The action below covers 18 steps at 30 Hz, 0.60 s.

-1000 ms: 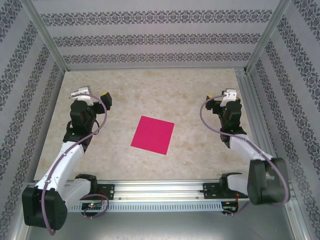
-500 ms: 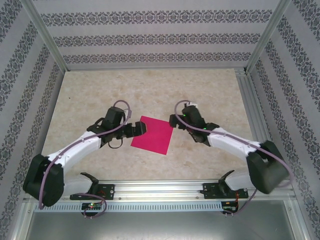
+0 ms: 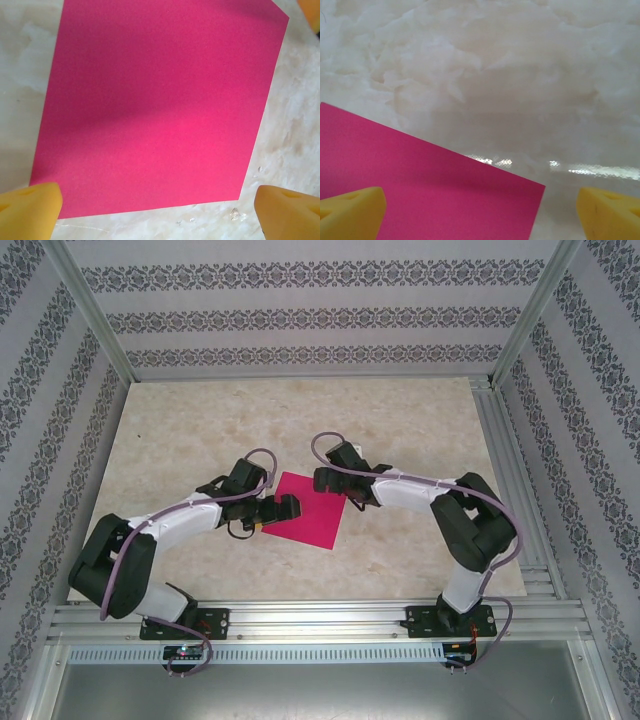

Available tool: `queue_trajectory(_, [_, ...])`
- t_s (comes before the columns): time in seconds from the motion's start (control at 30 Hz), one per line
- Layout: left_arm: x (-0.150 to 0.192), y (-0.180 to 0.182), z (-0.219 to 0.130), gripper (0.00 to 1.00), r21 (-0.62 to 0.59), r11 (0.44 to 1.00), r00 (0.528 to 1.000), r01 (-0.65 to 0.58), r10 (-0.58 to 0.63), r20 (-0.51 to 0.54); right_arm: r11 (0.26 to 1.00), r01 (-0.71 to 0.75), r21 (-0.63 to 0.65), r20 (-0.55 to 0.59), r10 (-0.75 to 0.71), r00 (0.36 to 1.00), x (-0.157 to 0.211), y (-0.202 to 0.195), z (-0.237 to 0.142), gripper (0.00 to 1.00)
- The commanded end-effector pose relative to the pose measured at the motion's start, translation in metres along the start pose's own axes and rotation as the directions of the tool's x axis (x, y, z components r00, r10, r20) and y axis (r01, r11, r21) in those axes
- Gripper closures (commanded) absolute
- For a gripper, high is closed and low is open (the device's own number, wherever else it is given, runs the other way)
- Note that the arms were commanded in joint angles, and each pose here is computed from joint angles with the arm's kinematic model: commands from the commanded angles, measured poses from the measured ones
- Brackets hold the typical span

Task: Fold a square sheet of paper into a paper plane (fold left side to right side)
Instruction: Pick up the square sheet of paper from the center of the table.

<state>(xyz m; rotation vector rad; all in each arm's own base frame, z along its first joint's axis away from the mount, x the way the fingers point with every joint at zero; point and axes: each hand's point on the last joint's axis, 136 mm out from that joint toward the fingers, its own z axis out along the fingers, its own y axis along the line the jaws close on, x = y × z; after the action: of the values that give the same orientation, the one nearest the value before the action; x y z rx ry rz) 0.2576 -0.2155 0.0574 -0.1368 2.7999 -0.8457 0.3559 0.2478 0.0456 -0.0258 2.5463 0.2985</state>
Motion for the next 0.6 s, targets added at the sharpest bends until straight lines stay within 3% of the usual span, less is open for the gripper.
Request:
queue_trajectory(0.0, [-0.002, -0.014, 0.003, 0.01, 0.031, 0.999, 1.0, -0.021, 0.021, -0.012, 1.0, -0.009, -0.02, -0.042, 0.008, 0.999, 0.009, 0.01, 0.007, 0.02])
queue_trajectory(0.57, [0.011, -0.003, 0.019, 0.0, -0.022, 1.0, 0.997, -0.021, 0.02, -0.08, 0.998, 0.028, -0.052, -0.145, -0.035, 0.989, 0.043, 0.029, 0.022, 0.02])
